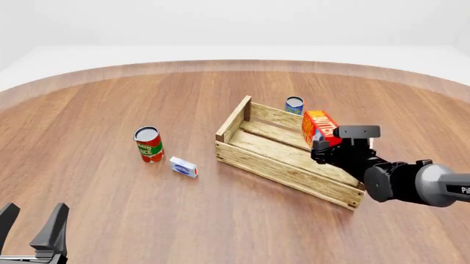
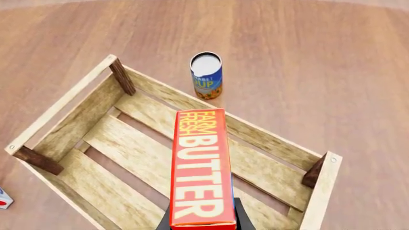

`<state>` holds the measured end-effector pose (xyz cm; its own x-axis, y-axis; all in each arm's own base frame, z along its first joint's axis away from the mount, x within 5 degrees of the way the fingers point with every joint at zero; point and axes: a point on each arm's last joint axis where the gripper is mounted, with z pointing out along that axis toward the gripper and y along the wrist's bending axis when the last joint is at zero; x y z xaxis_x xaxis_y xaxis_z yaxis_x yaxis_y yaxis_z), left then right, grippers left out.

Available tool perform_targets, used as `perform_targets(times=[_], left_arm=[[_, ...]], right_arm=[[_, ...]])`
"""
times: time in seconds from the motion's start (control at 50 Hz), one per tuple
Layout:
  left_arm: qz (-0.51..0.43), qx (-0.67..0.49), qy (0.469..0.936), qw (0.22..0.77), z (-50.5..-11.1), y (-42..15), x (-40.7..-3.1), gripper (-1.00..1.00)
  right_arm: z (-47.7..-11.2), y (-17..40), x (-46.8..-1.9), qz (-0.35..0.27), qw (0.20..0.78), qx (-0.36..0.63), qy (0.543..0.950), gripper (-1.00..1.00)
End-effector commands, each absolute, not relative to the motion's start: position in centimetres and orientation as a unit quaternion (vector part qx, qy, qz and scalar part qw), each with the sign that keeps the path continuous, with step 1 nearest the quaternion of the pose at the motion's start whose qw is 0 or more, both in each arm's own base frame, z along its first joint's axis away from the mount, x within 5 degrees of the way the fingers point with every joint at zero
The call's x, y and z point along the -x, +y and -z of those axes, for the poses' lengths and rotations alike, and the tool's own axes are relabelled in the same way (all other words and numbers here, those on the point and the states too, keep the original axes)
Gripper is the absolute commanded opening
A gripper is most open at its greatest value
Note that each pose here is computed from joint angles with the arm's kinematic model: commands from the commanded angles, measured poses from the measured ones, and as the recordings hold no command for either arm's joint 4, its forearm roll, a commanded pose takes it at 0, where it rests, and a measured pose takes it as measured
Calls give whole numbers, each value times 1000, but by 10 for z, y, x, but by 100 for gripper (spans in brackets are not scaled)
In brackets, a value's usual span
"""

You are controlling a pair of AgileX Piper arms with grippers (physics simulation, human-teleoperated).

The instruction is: Pick up the butter and put it in the tray.

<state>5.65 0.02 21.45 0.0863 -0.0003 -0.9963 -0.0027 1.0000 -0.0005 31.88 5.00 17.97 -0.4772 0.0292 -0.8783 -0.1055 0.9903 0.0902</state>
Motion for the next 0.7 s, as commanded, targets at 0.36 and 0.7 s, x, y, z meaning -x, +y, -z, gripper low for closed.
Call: perform_targets(times=[0.36,0.7], left_arm=[[-1,1,676,737,-215,0,-56,100],[-1,1,676,737,-215,0,-56,100]], right_arm=[[-177,48,-320,-70,510,12,857,-100],[-172,46,-319,-70,505,5,861,-100]])
